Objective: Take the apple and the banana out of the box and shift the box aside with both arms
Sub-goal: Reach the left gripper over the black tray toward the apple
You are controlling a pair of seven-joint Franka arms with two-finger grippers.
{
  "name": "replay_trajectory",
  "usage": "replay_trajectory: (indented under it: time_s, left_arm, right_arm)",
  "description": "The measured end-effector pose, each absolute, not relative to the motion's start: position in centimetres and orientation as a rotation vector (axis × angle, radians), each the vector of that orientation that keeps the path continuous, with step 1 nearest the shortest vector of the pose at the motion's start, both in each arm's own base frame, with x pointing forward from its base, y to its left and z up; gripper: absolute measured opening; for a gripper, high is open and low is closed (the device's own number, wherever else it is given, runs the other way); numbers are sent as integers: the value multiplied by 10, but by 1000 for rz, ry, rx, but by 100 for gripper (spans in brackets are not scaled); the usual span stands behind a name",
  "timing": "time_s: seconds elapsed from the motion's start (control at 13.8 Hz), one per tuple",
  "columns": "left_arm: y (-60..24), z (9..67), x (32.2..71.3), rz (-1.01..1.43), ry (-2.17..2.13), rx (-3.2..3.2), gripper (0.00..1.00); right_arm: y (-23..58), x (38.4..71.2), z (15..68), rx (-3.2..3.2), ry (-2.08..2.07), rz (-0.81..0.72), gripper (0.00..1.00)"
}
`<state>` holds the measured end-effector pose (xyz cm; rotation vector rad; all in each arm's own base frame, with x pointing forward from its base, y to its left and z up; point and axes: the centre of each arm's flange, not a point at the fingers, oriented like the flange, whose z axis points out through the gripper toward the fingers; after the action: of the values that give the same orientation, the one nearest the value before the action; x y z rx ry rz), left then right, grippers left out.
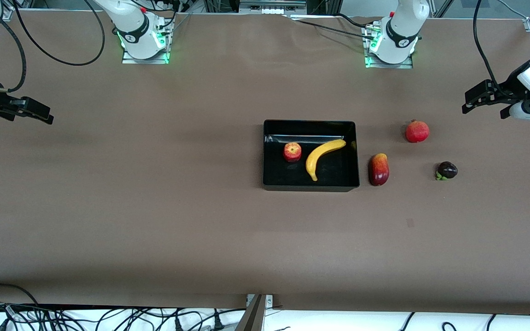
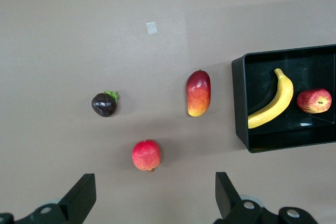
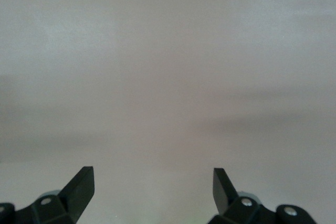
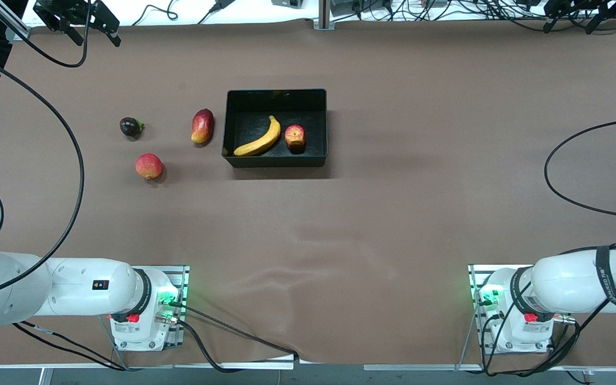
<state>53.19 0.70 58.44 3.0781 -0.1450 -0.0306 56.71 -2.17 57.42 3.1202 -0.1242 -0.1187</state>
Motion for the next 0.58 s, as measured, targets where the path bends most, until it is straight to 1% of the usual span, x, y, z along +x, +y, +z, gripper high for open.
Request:
replay_trajectory:
  time_s: [0.58]
  left_arm:
    - [9,594,527,-25,-150,3098,100]
  right_arm:
    - [-22,567,574,3120,-124,-119,100]
